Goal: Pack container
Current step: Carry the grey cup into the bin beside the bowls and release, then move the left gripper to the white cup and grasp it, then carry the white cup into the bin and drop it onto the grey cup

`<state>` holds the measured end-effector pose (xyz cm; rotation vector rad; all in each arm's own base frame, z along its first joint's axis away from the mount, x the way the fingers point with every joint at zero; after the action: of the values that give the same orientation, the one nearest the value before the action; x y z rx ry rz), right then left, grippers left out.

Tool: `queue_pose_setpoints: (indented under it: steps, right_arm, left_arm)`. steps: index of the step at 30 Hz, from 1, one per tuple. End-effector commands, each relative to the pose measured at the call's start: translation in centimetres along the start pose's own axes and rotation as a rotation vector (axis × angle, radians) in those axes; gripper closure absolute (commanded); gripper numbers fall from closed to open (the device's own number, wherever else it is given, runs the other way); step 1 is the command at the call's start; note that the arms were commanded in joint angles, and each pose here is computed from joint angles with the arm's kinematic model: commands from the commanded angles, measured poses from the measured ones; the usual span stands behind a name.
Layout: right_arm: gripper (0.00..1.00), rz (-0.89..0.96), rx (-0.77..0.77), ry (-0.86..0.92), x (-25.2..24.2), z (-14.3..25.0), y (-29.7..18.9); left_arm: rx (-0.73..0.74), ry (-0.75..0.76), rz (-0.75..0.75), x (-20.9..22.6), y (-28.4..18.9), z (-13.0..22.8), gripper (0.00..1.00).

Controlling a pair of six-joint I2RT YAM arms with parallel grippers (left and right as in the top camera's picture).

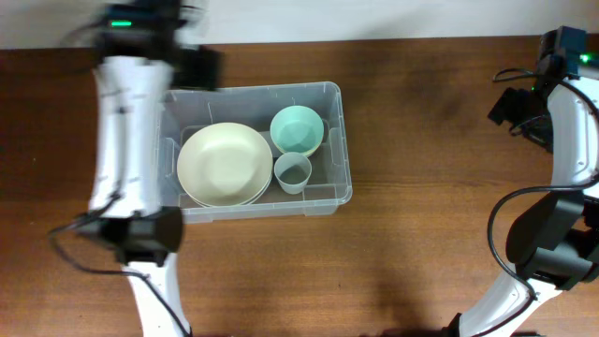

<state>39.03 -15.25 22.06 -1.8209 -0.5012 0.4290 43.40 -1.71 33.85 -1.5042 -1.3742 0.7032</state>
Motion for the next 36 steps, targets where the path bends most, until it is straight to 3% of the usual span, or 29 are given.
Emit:
queue_pose_setpoints:
  steps: [1, 3, 7, 13, 18, 27, 29, 33, 36]
  right_arm:
    - [0.01, -0.004, -0.009, 0.011, -0.1, -0.1, -0.3]
    - [0.01, -0.004, -0.009, 0.011, -0.1, -0.1, -0.3]
    - [0.01, -0.004, -0.009, 0.011, -0.1, -0.1, -0.3]
    - [0.01, -0.004, -0.009, 0.011, -0.1, -0.1, -0.3]
    - [0.01, -0.004, -0.009, 0.011, -0.1, -0.1, -0.3]
    - [0.01, -0.004, -0.009, 0.011, -0.1, -0.1, -0.3]
    - [0.01, -0.004, -0.009, 0.011, -0.1, -0.1, -0.3]
    - [0.01, -0.004, -0.009, 0.011, -0.1, -0.1, -0.3]
    - [0.01, -0.004, -0.009, 0.011, -0.1, -0.1, -0.3]
  left_arm:
    - [-0.046, -0.312, -0.053, 7.5, -2.8, 2.7, 0.00]
    - [-0.037, -0.384, -0.029, 9.9, -2.7, 4.0, 0.00]
    - [0.134, -0.501, -0.004, 12.9, 1.0, 7.6, 0.00]
    - [0.433, -0.585, 0.071, 12.5, 8.2, 12.9, 0.00]
    - [0.479, -0.585, 0.086, 11.7, 13.2, 14.8, 0.00]
    - [0.501, -0.601, 0.088, 11.0, 16.9, 16.8, 0.02]
    - [0.505, -0.607, 0.088, 11.0, 17.3, 17.2, 0.11]
    - [0.478, -0.620, 0.077, 11.7, 17.5, 17.2, 0.98]
    - [0.460, -0.633, 0.068, 12.4, 17.4, 17.2, 0.99]
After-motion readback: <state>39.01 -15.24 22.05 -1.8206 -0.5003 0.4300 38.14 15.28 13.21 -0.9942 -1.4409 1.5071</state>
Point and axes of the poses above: each gripper's point midway between its finger pads, its own y axis out along the fingers, its own x axis along the line the jaws close on, z = x × y, the point moved 7 cm from there along -y, back along the fingers, and after that the axes turned 15 degrees about y, right-handed, at the moved point
